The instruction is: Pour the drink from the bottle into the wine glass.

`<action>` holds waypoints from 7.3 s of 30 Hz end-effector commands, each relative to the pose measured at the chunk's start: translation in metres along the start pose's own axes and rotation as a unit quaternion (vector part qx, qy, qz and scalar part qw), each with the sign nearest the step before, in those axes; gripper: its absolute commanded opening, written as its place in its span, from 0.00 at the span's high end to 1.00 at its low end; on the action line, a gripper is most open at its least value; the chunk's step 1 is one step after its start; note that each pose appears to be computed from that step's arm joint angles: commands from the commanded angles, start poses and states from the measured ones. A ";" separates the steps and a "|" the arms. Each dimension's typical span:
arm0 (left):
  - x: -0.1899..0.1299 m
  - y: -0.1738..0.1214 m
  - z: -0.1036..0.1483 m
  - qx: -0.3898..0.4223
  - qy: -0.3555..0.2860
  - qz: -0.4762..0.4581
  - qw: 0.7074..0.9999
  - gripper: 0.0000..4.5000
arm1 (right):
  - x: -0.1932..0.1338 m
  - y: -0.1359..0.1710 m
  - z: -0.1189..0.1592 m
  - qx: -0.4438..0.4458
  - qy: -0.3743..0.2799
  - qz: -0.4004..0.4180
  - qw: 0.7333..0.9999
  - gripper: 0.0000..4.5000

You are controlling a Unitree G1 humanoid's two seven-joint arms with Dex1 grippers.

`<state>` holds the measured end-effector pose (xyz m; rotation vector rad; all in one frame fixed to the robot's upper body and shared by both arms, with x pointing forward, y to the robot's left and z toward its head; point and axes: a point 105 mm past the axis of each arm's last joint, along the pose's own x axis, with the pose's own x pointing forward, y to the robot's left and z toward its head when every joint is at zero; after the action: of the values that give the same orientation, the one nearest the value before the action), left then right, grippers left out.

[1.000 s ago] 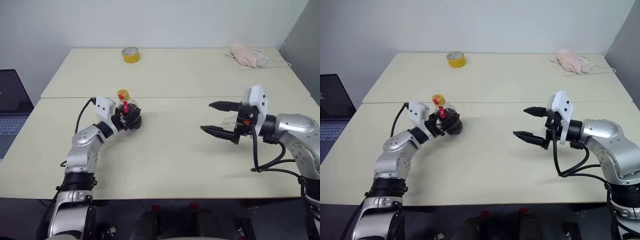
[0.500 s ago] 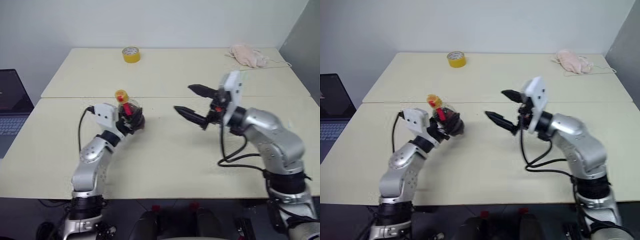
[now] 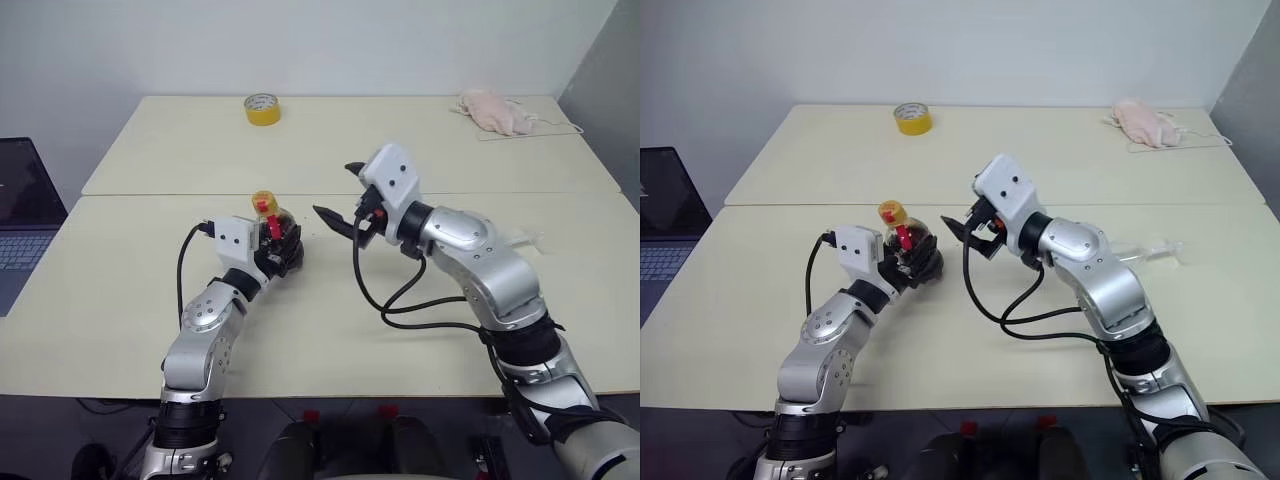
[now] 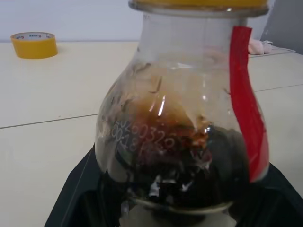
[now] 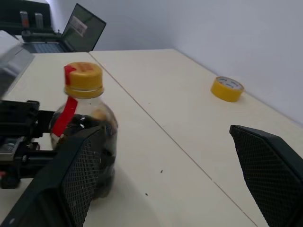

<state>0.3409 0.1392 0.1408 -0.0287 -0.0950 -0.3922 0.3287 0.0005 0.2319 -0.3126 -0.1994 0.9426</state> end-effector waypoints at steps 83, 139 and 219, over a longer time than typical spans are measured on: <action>0.000 -0.041 0.017 0.010 -0.036 -0.074 0.997 0.42 | 0.040 -0.020 -0.007 -0.051 -0.054 0.220 0.973 0.09; 0.005 -0.031 0.008 0.020 -0.013 -0.033 0.999 0.42 | 0.033 0.013 0.010 0.043 0.004 -0.010 0.999 0.43; 0.002 -0.037 0.005 0.011 -0.003 -0.049 0.999 0.42 | -0.029 -0.037 0.047 -0.039 -0.121 0.146 0.981 0.01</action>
<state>0.3267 0.1021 0.1309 -0.0158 -0.0439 -0.5046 0.3365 -0.0354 0.2704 -0.3460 -0.3615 1.2812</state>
